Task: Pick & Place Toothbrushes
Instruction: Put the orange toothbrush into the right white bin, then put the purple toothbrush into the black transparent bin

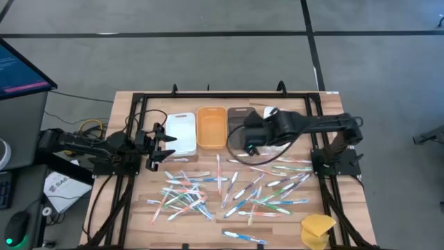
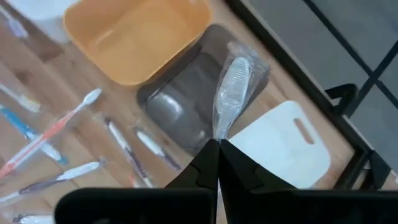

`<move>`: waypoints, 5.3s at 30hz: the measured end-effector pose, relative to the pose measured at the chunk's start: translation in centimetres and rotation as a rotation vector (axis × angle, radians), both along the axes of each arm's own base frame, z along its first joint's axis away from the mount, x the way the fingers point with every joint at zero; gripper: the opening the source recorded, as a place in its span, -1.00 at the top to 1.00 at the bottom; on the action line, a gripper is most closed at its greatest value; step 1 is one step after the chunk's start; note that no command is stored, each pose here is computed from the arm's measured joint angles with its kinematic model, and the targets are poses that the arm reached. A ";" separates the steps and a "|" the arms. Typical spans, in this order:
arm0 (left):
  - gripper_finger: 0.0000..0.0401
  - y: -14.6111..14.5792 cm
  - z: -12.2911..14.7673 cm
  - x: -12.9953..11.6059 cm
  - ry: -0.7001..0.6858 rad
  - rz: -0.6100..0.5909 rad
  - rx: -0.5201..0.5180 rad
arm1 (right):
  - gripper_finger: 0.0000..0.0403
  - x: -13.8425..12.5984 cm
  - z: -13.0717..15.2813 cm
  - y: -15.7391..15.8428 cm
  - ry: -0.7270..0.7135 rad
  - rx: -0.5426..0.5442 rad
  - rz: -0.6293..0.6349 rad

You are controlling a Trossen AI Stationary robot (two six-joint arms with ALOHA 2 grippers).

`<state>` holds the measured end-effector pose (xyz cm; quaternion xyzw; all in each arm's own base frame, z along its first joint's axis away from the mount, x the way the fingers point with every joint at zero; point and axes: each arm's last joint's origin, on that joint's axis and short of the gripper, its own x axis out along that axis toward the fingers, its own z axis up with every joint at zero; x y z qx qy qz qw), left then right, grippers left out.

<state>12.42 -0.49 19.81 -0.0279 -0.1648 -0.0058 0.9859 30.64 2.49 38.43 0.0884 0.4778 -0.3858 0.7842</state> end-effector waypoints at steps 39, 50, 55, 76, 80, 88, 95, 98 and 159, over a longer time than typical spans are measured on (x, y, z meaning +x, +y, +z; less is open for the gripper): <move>-0.06 0.0 -0.3 0.2 0.027 0.011 0.036 | 1.00 -10.2 -8.7 -14.0 -0.203 0.121 -0.118; -0.06 0.0 -0.8 0.7 0.074 0.010 0.035 | 1.00 -10.0 -12.6 -13.2 -0.120 0.247 -0.133; -0.06 0.0 -0.8 0.7 0.074 0.008 0.029 | 1.00 -10.3 -13.6 -13.2 -0.101 0.259 -0.147; -0.06 0.0 -0.7 0.6 0.061 0.013 0.044 | 1.00 -11.5 -18.1 -13.9 -0.156 0.343 -0.197; -0.06 0.0 -0.6 0.6 0.057 0.013 0.044 | 1.00 -11.5 -18.4 -13.9 -0.166 0.345 -0.193; -0.06 0.0 -0.6 0.6 0.057 0.013 0.044 | 1.00 -11.4 -18.3 -13.9 -0.170 0.346 -0.191; -0.06 0.0 -0.6 0.6 0.057 0.013 0.044 | 1.00 -11.4 -18.3 -13.9 -0.170 0.346 -0.191; -0.06 0.0 -0.6 0.6 0.057 0.013 0.044 | 1.00 -11.4 -18.3 -13.9 -0.170 0.346 -0.191; -0.06 0.0 -0.7 0.6 0.059 0.003 0.012 | -0.24 -8.0 -12.4 4.5 -0.130 0.485 0.423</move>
